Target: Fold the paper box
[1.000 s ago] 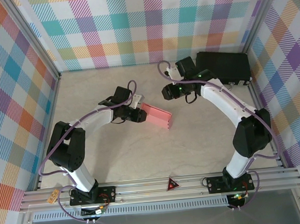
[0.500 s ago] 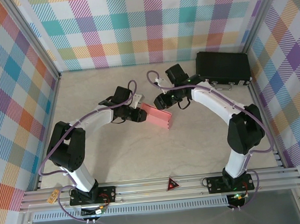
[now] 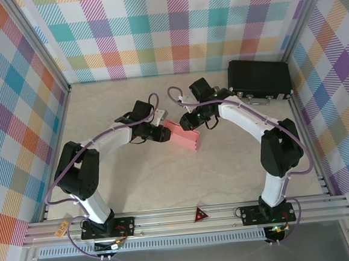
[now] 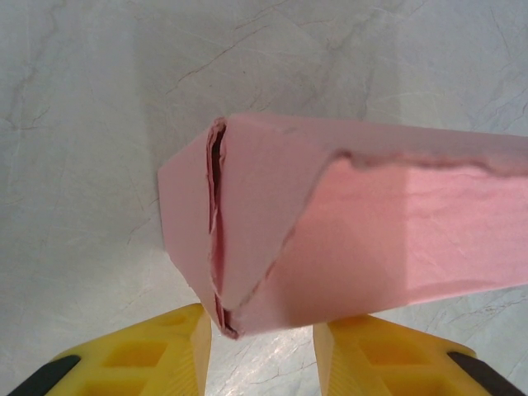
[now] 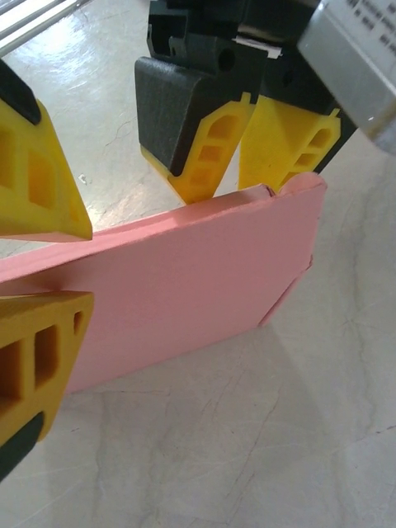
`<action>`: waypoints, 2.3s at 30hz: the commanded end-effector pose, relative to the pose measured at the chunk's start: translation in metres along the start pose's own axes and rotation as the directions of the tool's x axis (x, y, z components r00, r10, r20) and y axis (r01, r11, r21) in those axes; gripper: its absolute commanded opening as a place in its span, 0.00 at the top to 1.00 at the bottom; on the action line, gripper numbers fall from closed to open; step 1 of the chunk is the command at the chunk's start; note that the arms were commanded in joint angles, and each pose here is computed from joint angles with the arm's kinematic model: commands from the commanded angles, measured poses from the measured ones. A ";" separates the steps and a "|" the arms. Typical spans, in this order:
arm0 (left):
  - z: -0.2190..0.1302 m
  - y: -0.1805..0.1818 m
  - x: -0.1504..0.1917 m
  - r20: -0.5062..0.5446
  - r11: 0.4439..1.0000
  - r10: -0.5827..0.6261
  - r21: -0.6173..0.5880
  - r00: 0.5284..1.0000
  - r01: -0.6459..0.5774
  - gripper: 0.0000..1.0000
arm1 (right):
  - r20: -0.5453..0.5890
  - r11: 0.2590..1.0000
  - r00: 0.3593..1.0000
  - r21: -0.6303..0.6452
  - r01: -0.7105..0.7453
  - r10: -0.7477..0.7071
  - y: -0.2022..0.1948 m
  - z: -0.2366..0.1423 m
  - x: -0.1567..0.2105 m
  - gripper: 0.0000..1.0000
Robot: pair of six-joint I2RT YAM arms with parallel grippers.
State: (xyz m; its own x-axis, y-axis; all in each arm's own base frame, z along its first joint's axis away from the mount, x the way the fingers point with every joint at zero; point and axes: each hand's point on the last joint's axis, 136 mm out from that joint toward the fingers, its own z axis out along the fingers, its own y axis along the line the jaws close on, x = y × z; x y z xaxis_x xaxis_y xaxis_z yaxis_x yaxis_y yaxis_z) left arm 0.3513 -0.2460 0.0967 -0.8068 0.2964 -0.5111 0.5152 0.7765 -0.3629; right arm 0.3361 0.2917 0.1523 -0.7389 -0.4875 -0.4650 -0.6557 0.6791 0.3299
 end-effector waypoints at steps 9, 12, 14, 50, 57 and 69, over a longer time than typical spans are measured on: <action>0.000 -0.007 -0.004 0.005 1.000 0.005 0.020 1.000 -0.005 0.63 | -0.111 0.997 0.993 0.067 0.044 -0.036 -0.006 0.022 0.025 0.79; 0.000 -0.007 -0.003 0.004 1.000 0.006 0.020 1.000 -0.006 0.63 | -0.129 0.995 0.991 0.086 0.050 -0.039 -0.008 0.025 0.028 0.79; -0.001 -0.008 -0.004 0.009 1.000 0.007 0.023 1.000 -0.007 0.63 | -0.143 0.994 0.989 0.097 0.054 -0.040 -0.009 0.028 0.031 0.79; -0.038 0.001 -0.068 0.272 0.990 -0.142 0.037 0.952 0.138 0.51 | -0.157 0.994 0.987 0.091 0.059 -0.044 -0.002 0.041 0.040 0.81; -0.042 0.000 -0.071 0.305 0.990 -0.139 0.046 0.942 0.131 0.51 | -0.155 0.994 0.987 0.086 0.063 -0.049 0.000 0.042 0.039 0.81; -0.009 0.021 -0.048 0.162 0.984 -0.171 -0.026 0.972 0.178 0.57 | -0.124 0.996 0.990 0.057 0.073 -0.066 0.011 0.036 0.034 0.78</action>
State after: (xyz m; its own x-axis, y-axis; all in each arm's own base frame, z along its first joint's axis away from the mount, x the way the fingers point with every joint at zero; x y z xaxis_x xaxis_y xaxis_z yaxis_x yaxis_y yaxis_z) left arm 0.4003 -0.2459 0.1298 -0.8049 0.0467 -0.5915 0.3729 0.8153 -0.4431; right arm 0.3292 0.3049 0.1289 -0.6785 -0.5780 -0.4533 -0.7105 0.6731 0.2051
